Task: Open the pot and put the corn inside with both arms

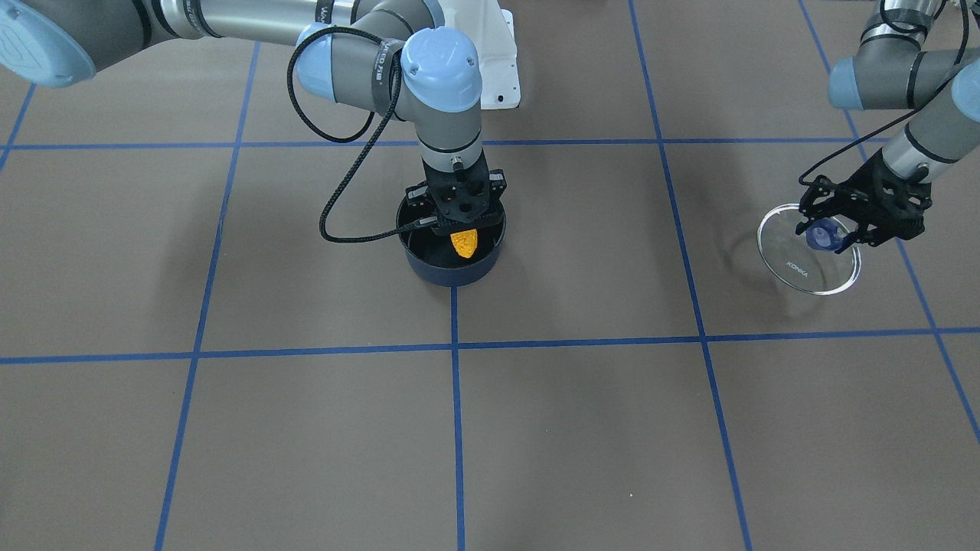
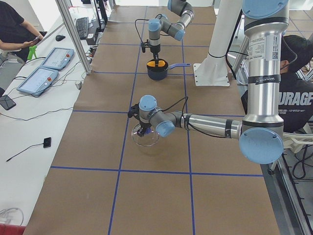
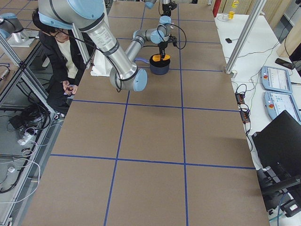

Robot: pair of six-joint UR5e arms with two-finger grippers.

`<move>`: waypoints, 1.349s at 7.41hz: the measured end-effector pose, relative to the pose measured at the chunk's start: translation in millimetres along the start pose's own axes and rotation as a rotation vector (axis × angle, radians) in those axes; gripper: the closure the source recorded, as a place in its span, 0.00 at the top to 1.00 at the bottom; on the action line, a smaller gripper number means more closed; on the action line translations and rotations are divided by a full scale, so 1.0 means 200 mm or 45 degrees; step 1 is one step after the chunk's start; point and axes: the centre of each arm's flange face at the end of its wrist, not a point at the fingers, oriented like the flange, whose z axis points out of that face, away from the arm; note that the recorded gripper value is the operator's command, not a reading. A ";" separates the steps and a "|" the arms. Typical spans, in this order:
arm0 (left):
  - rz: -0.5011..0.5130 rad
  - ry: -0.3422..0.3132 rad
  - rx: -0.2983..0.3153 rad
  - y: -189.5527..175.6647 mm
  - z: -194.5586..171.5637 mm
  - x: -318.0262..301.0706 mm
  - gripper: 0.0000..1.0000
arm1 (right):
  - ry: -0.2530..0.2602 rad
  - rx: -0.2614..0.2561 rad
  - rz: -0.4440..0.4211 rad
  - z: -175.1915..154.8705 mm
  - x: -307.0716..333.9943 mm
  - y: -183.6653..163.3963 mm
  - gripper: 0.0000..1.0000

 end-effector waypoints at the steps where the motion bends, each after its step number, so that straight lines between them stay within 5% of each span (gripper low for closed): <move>1: -0.002 0.000 0.000 0.00 0.00 0.00 0.66 | 0.008 0.002 -0.006 0.02 0.01 0.00 1.00; 10: -0.043 -0.003 -0.007 0.05 0.11 -0.08 0.66 | -0.024 0.074 -0.053 -0.09 0.07 -0.09 1.00</move>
